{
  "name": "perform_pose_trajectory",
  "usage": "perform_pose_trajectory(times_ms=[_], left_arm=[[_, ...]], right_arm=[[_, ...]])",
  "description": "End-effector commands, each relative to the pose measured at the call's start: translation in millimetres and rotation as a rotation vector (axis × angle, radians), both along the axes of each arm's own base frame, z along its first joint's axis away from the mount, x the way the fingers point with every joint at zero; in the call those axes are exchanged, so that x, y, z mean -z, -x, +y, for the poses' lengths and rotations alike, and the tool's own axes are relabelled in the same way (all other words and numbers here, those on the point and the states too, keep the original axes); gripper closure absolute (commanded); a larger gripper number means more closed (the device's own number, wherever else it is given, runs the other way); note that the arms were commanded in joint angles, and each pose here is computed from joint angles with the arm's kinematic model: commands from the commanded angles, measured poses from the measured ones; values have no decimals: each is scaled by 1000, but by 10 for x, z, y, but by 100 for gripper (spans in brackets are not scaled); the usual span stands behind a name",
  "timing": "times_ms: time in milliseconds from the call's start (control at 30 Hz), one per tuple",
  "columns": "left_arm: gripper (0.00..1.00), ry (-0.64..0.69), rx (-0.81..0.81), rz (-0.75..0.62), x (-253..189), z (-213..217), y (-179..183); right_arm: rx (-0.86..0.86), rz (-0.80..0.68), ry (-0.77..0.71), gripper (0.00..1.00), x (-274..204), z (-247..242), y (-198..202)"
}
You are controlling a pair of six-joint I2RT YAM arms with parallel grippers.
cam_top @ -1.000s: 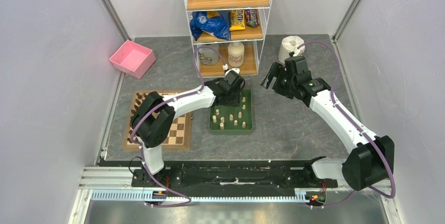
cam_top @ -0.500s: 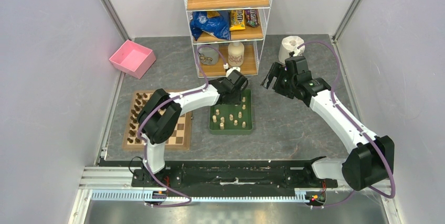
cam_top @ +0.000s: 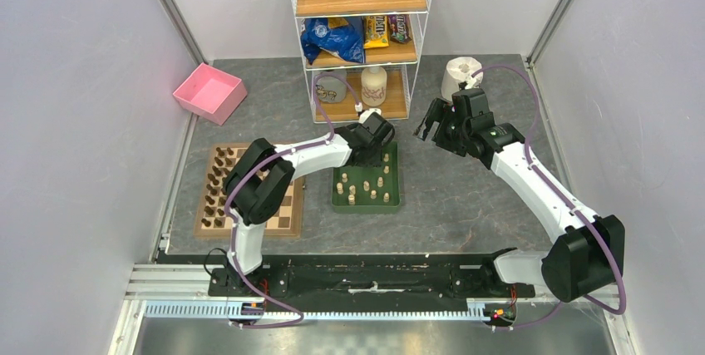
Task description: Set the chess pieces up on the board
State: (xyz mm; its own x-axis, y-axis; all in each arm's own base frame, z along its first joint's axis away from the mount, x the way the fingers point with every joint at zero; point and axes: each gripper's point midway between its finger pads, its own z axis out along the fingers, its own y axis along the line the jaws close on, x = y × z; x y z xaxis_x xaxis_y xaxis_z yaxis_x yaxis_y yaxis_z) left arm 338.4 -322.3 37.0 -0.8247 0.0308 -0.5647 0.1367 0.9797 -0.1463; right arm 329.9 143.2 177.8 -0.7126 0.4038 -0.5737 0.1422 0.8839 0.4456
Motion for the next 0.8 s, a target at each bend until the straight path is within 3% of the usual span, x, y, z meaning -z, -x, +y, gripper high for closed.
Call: perform_pose_trajectory(times_ms=[0,467,767], left_arm=[[59,38,-50,-54,-149,-107,-158],[61,36,-53,-53,-128,-109,-164],[77,23,-46,-43,-103,-74,-126]], right_arm=[[5,-52,1,9,-177,-30,-77],[2,-47,2,8,-171,-36,-68],[2,-46,0,9,-168,-36,-69]])
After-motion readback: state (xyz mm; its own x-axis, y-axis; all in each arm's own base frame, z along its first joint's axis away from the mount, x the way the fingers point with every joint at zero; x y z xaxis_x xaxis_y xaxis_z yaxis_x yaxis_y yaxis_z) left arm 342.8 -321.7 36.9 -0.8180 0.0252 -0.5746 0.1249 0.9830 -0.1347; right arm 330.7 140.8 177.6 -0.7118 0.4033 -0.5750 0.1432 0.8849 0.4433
